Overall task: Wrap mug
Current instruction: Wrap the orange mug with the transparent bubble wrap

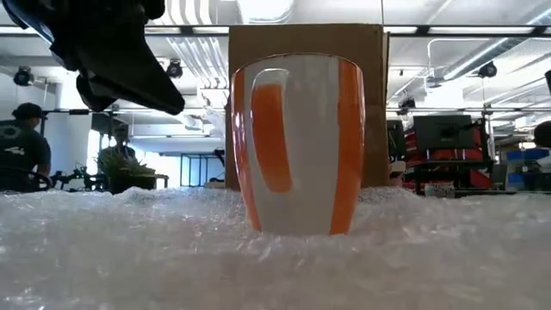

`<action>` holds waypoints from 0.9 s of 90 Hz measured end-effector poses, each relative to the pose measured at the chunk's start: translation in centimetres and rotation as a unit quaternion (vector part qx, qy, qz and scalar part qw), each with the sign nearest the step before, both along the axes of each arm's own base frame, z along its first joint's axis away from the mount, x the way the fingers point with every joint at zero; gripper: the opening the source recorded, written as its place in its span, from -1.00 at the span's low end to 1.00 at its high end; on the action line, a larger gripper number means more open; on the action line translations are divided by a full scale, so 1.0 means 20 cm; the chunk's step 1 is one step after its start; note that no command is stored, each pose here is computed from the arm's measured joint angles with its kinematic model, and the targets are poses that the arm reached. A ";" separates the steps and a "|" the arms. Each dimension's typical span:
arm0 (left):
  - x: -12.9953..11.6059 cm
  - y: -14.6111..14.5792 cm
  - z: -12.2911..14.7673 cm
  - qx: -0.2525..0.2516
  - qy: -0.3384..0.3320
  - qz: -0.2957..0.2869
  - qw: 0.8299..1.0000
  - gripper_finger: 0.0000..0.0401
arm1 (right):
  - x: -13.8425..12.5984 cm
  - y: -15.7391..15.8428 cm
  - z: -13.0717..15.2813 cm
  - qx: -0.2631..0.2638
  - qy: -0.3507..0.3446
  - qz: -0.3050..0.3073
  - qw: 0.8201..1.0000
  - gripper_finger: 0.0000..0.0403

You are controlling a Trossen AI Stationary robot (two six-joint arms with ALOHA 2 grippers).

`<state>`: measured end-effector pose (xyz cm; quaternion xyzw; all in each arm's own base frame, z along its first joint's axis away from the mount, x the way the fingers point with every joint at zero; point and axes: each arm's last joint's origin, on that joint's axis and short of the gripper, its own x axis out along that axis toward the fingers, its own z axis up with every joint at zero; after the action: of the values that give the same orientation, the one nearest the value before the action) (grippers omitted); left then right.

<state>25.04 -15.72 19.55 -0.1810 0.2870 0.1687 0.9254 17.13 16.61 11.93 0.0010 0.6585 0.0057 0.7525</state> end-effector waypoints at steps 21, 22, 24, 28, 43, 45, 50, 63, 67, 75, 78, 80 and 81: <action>0.01 0.01 0.01 -0.002 -0.009 0.001 1.000 -0.90 | 0.11 0.08 0.21 0.019 -0.087 0.059 0.994 -0.90; 0.02 0.01 0.01 -0.002 -0.010 0.000 1.000 -0.90 | 0.11 0.08 0.22 0.017 -0.093 0.064 0.993 -0.90; 0.02 0.01 0.01 -0.001 -0.011 -0.001 1.000 -0.90 | 0.13 0.08 0.24 0.010 -0.106 0.072 0.992 -0.90; 0.02 0.01 0.01 -0.002 -0.015 -0.003 1.000 -0.90 | 0.16 0.09 0.30 -0.004 -0.138 0.087 0.987 -0.92; 0.02 0.00 0.02 -0.004 -0.020 -0.004 1.000 -0.90 | 0.29 0.10 0.49 -0.094 -0.253 0.132 0.954 -0.98; 0.02 0.00 0.02 -0.004 -0.020 -0.004 1.000 -0.90 | 0.31 0.10 0.52 -0.103 -0.267 0.134 0.949 -0.98; 0.03 0.00 0.02 -0.005 -0.022 -0.004 1.000 -0.90 | 0.36 0.09 0.56 -0.111 -0.300 0.137 0.937 -0.99; 0.03 0.00 0.02 -0.009 -0.028 -0.004 1.000 -0.90 | 0.48 0.07 0.63 -0.107 -0.382 0.148 0.906 -0.99; 0.04 0.00 0.03 -0.012 -0.032 -0.003 0.999 -0.90 | 0.51 0.06 0.64 -0.100 -0.408 0.142 0.896 -0.99; 0.05 0.01 0.04 -0.022 -0.046 0.001 0.999 -0.90 | 0.58 0.03 0.60 -0.082 -0.436 0.139 0.885 -0.99; 0.06 0.01 0.05 -0.028 -0.055 0.004 0.998 -0.90 | 0.61 0.02 0.56 -0.078 -0.435 0.138 0.886 -0.99; 0.07 0.01 0.05 -0.032 -0.062 0.005 0.998 -0.90 | 0.62 0.01 0.54 -0.074 -0.434 0.137 0.887 -0.99; 0.07 0.01 0.06 -0.035 -0.067 0.005 0.997 -0.90 | 0.63 0.01 0.53 -0.072 -0.434 0.137 0.887 -0.99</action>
<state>26.44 -15.54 20.67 -0.2250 0.2293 0.1504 0.9350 29.79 16.77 22.54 -0.1458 0.2581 0.0617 0.9531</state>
